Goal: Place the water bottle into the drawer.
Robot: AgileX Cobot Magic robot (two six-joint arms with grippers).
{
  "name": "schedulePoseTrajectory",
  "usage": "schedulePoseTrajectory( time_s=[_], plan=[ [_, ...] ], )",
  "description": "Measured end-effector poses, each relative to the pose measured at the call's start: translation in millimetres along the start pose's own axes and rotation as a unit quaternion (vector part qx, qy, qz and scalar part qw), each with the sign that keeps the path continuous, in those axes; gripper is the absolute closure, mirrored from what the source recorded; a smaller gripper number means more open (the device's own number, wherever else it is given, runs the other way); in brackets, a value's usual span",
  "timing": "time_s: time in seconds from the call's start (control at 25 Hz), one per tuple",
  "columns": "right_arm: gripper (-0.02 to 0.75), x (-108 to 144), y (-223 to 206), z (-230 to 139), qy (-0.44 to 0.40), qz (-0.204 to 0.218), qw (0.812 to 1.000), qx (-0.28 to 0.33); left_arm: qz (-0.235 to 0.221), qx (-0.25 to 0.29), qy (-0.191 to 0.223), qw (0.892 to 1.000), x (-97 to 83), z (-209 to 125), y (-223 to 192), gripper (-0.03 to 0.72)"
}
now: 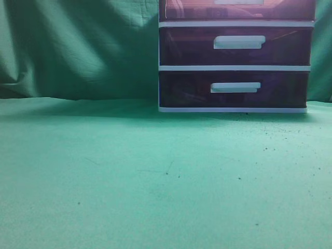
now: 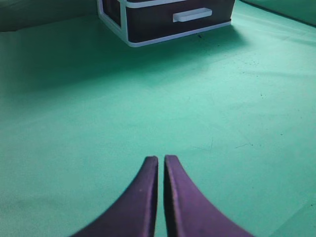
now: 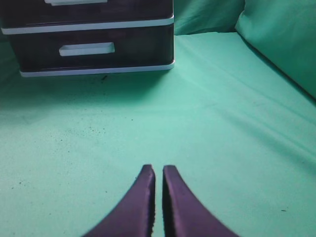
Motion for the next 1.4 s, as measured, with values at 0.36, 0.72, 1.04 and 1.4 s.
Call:
schedulePoseTrajectory(
  time_s=[0.36, 0.72, 1.04, 1.4],
  plan=[
    [0.689, 0.1, 0.0, -0.3, -0.003, 0.000, 1.000, 0.001, 0.000, 0.000, 0.000, 1.000, 0.0, 0.0, 0.0, 0.688],
    [0.689, 0.1, 0.0, -0.3, -0.003, 0.000, 1.000, 0.001, 0.000, -0.001, 0.000, 1.000, 0.0, 0.1, 0.2, 0.688],
    [0.689, 0.1, 0.0, -0.4, -0.003, 0.000, 1.000, 0.002, 0.100, -0.029, 0.008, 0.995, 12.3, -7.8, -1.0, 0.688],
    [0.689, 0.0, 0.0, -0.5, -0.003, 0.000, 1.000, 0.002, 0.266, -0.100, 0.011, 0.959, 31.9, -31.7, -10.7, 0.688]
  ],
)
Point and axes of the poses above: a point on each arm's last joint axis where the gripper is mounted, y pointing back along that axis away from the gripper, x along the wrist's bending axis when the last joint is at zero, z = x × y, the point moved 2 cm from there along -y, pointing out along that axis toward the gripper, and after that the axes turned 7 degrees about -y, right-handed, at the moved point
